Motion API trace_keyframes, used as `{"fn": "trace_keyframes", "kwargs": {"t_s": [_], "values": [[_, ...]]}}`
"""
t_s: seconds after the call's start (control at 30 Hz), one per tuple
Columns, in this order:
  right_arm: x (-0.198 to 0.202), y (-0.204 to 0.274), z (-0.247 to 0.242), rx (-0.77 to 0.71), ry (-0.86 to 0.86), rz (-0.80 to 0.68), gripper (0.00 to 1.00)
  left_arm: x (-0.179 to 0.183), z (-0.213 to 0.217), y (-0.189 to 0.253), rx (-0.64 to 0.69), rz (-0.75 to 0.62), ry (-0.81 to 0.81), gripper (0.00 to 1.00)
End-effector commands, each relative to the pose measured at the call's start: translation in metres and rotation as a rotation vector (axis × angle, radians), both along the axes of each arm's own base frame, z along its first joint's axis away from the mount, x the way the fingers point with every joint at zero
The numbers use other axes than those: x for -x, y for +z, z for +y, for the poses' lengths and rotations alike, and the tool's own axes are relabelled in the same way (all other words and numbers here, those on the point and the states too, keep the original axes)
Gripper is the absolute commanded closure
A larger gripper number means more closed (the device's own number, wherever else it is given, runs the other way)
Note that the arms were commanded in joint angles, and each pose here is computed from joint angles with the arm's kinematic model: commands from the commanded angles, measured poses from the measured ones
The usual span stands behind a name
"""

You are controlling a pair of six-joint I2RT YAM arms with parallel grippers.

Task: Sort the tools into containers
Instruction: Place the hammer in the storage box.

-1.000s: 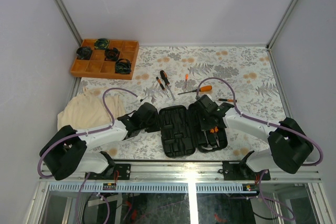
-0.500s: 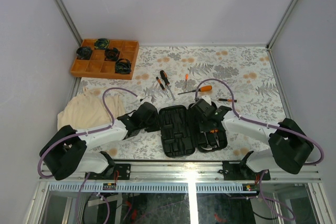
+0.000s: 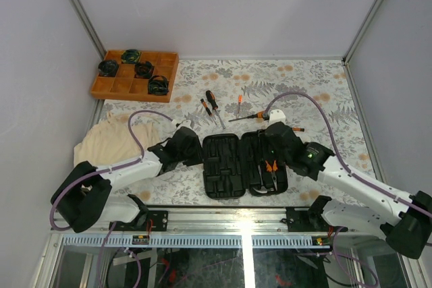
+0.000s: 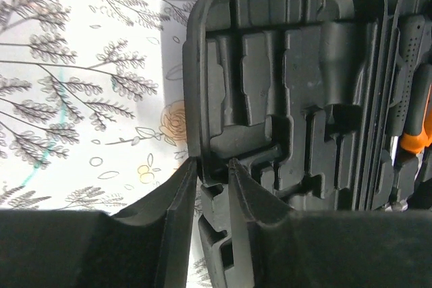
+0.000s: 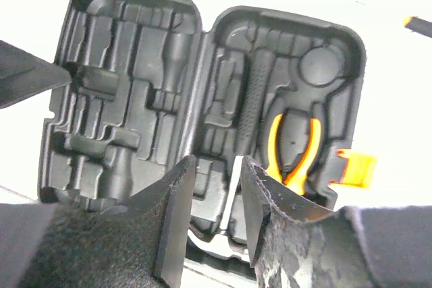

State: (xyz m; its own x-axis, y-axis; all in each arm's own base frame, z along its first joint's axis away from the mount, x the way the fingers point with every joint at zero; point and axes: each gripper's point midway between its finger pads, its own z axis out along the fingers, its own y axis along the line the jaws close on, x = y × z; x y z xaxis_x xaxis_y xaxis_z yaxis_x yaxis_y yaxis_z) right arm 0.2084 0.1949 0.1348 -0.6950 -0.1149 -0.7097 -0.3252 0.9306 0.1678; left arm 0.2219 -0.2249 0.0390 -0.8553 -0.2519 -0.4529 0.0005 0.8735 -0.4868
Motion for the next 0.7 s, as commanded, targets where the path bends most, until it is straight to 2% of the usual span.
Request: {"fn": "trace_keyframes", "kwargs": {"t_s": [0.0, 0.23, 0.67], "values": [[-0.011, 0.017, -0.029, 0.093, -0.106, -0.072, 0.58, -0.014, 0.011, 0.013, -0.025, -0.039, 0.002, 0.74], [-0.021, 0.009, -0.058, 0.121, -0.198, -0.023, 0.55, -0.019, 0.019, 0.032, -0.017, -0.064, 0.014, 0.53], [-0.077, -0.004, -0.086, 0.112, -0.222, 0.071, 0.46, -0.021, 0.039, 0.093, -0.062, -0.187, 0.017, 0.48]]}}
